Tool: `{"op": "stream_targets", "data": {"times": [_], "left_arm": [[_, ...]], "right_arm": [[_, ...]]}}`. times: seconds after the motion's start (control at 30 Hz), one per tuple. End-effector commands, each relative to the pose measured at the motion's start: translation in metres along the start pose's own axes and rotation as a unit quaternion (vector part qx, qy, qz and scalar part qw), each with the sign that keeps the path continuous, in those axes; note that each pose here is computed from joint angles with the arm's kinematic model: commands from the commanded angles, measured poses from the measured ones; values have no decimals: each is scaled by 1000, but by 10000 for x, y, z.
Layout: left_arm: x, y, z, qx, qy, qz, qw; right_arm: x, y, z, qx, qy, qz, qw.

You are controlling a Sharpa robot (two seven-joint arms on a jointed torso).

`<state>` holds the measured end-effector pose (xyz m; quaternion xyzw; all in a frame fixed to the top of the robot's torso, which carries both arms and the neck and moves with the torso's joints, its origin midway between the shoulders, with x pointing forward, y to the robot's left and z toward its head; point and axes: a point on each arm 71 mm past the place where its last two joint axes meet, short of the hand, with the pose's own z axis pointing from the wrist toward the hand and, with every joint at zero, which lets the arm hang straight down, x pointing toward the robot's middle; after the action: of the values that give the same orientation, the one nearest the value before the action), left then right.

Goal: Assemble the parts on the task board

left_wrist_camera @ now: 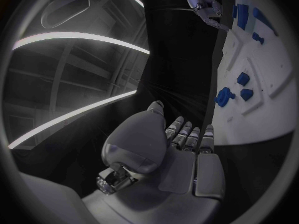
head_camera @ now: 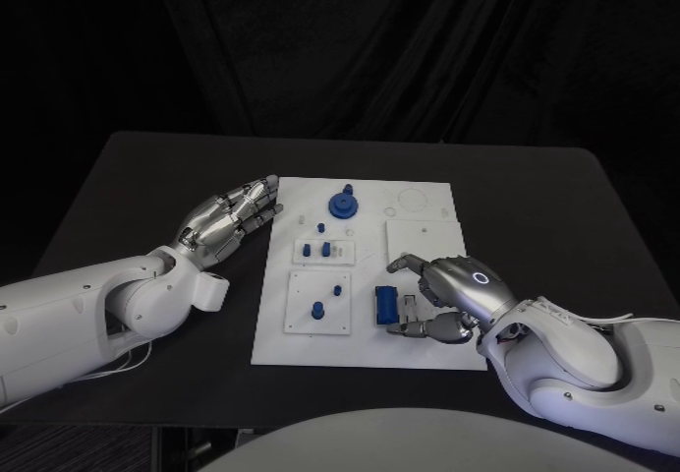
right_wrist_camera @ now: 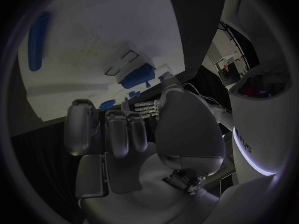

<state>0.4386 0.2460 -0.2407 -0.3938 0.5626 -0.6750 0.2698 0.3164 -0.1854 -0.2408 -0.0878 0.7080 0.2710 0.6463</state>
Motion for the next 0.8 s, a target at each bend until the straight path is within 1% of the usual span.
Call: {"op": "stream_targets", "data": {"times": [0.03,0.2,0.53,0.8], "left_arm": [[16,-1,3,5,5,-6,1000],[19,4,7,4,5,-6,1000],[24,11,10,3,6,-7,1000],[33,18,16,2,8,-8,1000]], "right_arm": [[-46,23,-16,-13,-33,26,999],[-33,0,-8,-7,-27,33,999],[11,-37,22,3,-10,26,1000],[61,-53,53,10,12,15,1000]]}}
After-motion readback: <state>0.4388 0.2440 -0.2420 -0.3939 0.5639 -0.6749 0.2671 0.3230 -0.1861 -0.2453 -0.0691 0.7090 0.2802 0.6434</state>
